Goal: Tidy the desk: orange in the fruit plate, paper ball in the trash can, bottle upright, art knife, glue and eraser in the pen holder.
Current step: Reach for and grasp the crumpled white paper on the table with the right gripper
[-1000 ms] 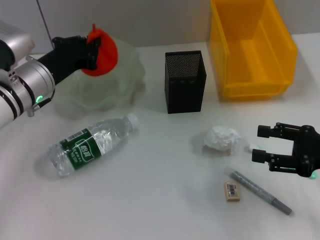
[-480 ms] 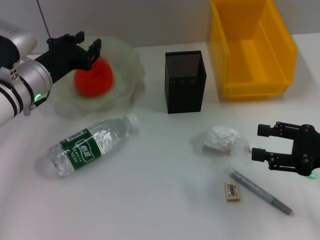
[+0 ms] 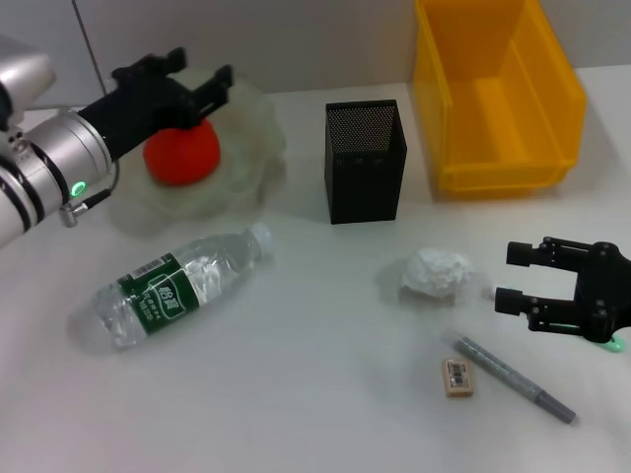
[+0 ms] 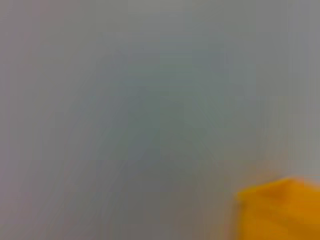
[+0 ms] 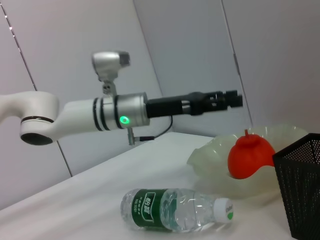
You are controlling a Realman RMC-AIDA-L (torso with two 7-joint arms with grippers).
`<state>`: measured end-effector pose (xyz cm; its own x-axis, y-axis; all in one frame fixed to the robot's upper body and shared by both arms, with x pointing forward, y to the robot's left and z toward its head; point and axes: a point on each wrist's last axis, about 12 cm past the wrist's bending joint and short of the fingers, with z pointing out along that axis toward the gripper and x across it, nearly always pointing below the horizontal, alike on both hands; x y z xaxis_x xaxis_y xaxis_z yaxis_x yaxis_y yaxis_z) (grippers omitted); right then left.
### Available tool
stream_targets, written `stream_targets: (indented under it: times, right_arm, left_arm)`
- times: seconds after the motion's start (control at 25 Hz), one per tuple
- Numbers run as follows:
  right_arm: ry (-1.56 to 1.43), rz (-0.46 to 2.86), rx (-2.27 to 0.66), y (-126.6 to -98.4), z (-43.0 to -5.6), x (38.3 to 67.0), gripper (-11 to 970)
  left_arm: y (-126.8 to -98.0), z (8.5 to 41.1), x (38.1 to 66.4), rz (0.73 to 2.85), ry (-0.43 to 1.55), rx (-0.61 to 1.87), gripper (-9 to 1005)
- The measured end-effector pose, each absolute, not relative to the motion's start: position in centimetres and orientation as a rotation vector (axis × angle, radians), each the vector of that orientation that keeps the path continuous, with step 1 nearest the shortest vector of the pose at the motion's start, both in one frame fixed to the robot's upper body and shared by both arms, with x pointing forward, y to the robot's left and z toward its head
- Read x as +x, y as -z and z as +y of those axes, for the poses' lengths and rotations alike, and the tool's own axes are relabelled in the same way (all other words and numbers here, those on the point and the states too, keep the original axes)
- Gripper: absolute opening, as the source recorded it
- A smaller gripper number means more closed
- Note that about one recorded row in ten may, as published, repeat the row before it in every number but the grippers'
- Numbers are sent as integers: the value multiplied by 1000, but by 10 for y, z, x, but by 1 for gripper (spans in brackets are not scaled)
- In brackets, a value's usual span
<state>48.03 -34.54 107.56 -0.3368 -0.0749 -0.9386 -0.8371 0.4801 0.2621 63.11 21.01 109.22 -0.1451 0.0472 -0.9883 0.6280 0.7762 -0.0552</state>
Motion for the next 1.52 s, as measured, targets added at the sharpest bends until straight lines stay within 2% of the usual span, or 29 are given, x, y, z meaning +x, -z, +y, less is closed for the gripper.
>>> stream_targets:
  times: [0.08, 0.12, 0.2, 0.44, 0.48, 0.56, 0.76, 0.88, 1.0, 1.32, 1.52]
  right_arm:
    - [-971, 1743, -776, -1076, -345, 481, 745]
    - [-971, 1743, -775, -1076, -345, 481, 745]
    - [-971, 1744, -775, -1076, -345, 481, 745]
    - [-966, 1748, -773, -1076, -346, 481, 744]
    - [-966, 1749, -773, -1076, -346, 481, 744]
    - [-968, 1751, -775, -1076, -347, 481, 744]
    - [-976, 1755, -772, -1076, -347, 481, 744]
    - [-978, 1756, -771, -1076, -347, 480, 744]
    - [-977, 1758, -772, -1077, -348, 480, 744]
    - [-978, 1760, -766, -1077, -349, 480, 744]
    - [-1074, 1772, -709, -1106, -348, 498, 744]
  left_arm:
    - [-1092, 210, 631, 1658, 550, 543, 681]
    - [-1104, 208, 619, 1628, 741, 576, 680]
    - [-1115, 206, 599, 1629, 954, 697, 677]
    - [-1116, 211, 580, 1662, 1101, 806, 676]
    - [-1113, 218, 569, 1664, 1145, 840, 677]
    - [-1111, 221, 565, 1665, 1157, 855, 679]
    - [-1096, 224, 547, 1698, 1147, 1008, 815]
    - [-1096, 224, 547, 1698, 1147, 1008, 815]
    - [-1079, 221, 535, 1709, 1085, 1120, 815]
    - [-1073, 226, 532, 1720, 1055, 1116, 815]
    - [-1072, 226, 531, 1724, 1054, 1113, 814]
